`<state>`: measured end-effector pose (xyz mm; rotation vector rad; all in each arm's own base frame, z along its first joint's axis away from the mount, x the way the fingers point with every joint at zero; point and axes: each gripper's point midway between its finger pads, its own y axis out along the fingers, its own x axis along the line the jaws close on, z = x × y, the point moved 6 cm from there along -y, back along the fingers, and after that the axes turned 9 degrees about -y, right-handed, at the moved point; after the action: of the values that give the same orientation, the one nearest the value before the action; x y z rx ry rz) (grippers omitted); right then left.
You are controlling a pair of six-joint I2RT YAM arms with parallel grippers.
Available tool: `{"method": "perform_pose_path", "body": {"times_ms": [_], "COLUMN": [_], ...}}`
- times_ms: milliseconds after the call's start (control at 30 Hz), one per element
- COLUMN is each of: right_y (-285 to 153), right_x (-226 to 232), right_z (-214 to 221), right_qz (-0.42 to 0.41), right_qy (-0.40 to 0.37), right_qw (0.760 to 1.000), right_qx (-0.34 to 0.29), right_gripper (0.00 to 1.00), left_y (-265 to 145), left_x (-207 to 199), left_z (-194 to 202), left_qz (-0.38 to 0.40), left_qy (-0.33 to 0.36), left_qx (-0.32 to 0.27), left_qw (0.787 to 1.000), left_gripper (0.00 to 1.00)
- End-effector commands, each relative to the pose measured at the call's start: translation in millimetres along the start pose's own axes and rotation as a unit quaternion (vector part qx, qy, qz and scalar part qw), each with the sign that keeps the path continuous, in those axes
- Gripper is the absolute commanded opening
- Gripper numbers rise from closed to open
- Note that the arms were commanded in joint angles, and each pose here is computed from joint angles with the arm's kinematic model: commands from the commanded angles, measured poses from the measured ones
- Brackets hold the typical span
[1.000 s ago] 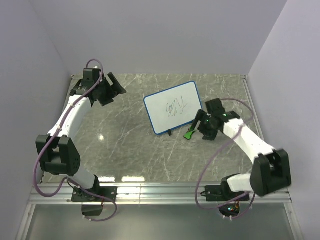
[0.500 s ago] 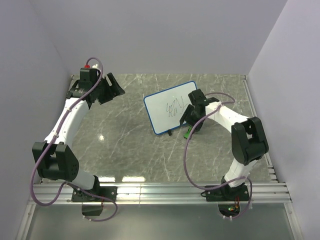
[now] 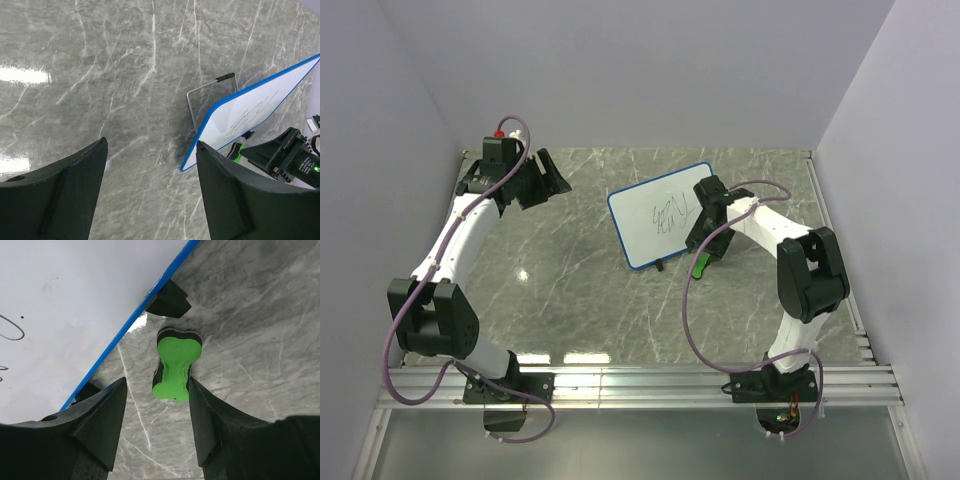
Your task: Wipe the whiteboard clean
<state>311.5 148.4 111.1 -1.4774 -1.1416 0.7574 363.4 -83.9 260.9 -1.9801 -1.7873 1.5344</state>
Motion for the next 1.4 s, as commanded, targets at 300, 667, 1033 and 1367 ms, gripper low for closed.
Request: {"method": "perform_pose_path", "body": {"times_ms": [300, 667, 1033, 1367], "right_y": [21.8, 34.5, 2.4, -70.9], "right_x": [-8.5, -8.1, -15.0, -26.3], "right_z": [8.5, 12.0, 10.5, 21.0], "right_qz": [0.022, 0.018, 0.010, -0.047], "right_qy": [-0.014, -0.021, -0.043, -0.051], "right_qw": [1.000, 0.999, 0.999, 0.996], "right_qx": [0.010, 0.017, -0.003, -0.050], "right_gripper": [0.58, 0.28, 0.00, 0.00], "left_y": [-0.7, 1.7, 8.4, 37.9], "left_x": [-3.9, -6.4, -38.3, -102.3], "left_z": [1.6, 5.3, -7.9, -38.6], "left_qz": [0.006, 0.000, 0.030, 0.205], "left_qy": [0.008, 0.010, 0.049, 0.105], "left_qx": [0.002, 0.007, 0.008, 0.047], "left_qw": [1.000, 1.000, 0.998, 0.972], "left_gripper": [0.75, 0.74, 0.72, 0.79]}}
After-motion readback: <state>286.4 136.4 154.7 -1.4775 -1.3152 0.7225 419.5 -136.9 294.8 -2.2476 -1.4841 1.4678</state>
